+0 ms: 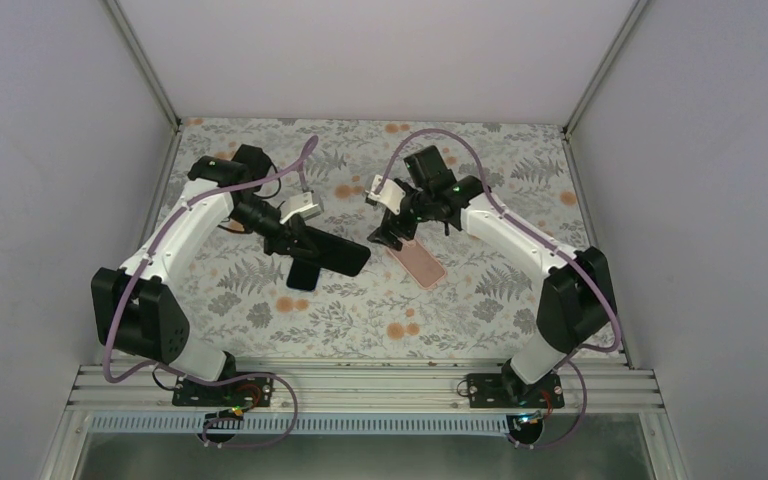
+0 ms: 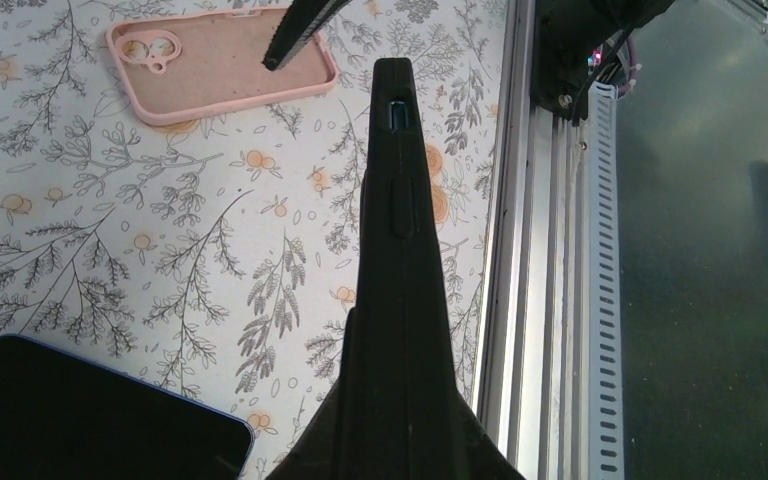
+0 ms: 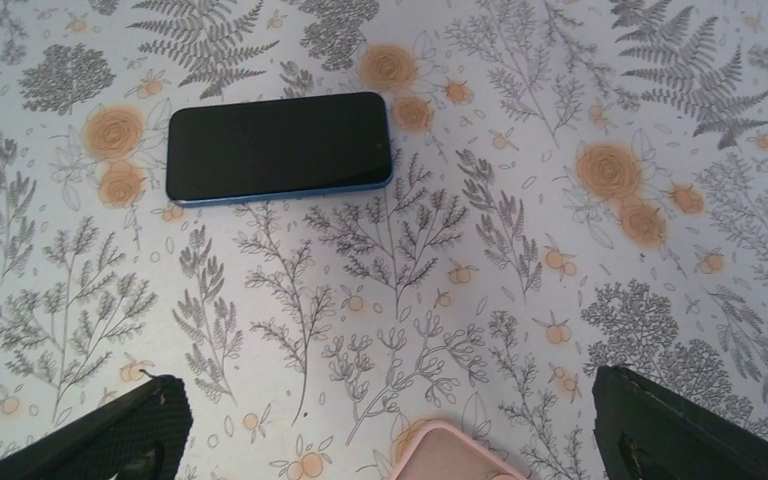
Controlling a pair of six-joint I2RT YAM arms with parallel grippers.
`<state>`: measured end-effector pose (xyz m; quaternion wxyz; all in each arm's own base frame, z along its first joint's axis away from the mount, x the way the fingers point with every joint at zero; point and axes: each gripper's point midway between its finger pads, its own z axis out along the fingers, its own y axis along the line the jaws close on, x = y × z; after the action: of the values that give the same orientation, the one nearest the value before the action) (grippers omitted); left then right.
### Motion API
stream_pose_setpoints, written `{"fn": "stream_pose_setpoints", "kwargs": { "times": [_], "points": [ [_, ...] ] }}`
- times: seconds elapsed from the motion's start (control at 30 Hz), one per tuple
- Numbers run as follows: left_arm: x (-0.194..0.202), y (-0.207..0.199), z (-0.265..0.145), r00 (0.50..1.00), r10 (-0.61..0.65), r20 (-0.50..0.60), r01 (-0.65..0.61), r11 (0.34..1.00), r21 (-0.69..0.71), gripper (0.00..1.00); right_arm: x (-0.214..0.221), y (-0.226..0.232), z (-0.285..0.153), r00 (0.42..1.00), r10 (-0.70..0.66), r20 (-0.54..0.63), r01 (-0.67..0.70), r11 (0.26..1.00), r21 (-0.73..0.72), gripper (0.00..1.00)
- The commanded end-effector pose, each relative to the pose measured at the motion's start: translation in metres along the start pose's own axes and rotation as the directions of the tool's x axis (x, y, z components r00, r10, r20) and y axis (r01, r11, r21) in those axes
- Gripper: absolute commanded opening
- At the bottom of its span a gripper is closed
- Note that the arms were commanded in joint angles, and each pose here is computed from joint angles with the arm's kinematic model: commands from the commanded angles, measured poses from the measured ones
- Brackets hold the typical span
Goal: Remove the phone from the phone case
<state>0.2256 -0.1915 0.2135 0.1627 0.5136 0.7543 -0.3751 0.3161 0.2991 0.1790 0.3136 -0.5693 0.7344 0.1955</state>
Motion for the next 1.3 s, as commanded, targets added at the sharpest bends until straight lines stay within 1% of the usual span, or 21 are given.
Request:
{"fn": "stream_pose_setpoints", "kwargs": {
  "times": [0.0, 0.23, 0.47, 0.93, 1.27],
  "points": [
    [-0.011, -0.011, -0.006, 0.998, 0.046, 0.053, -0.046, 0.999, 0.015, 0.02, -0.007, 0.010, -0.019, 0.999, -0.032, 0.042, 0.034, 0.999, -0.036, 0.99],
    [-0.010, -0.006, -0.005, 0.998, 0.040, 0.048, -0.041, 0.999, 0.017, 0.02, -0.006, 0.037, -0.040, 0.996, -0.033, 0.087, 0.044, 0.990, -0.130, 0.99],
    [-0.015, -0.004, -0.005, 0.997, 0.040, 0.063, -0.041, 0.999, 0.027, 0.02, -0.008, 0.046, -0.032, 0.996, -0.028, 0.083, 0.041, 0.986, -0.162, 0.97],
    [-0.023, -0.006, -0.009, 0.995, 0.050, 0.087, -0.053, 0.998, 0.025, 0.02, -0.003, 0.049, -0.021, 0.997, -0.020, 0.068, 0.032, 0.982, -0.185, 0.97],
    [-0.020, -0.008, -0.009, 0.995, 0.053, 0.081, -0.055, 0.998, 0.024, 0.02, -0.005, 0.038, -0.021, 0.997, -0.019, 0.069, 0.027, 0.992, -0.125, 0.97]
  ]
}}
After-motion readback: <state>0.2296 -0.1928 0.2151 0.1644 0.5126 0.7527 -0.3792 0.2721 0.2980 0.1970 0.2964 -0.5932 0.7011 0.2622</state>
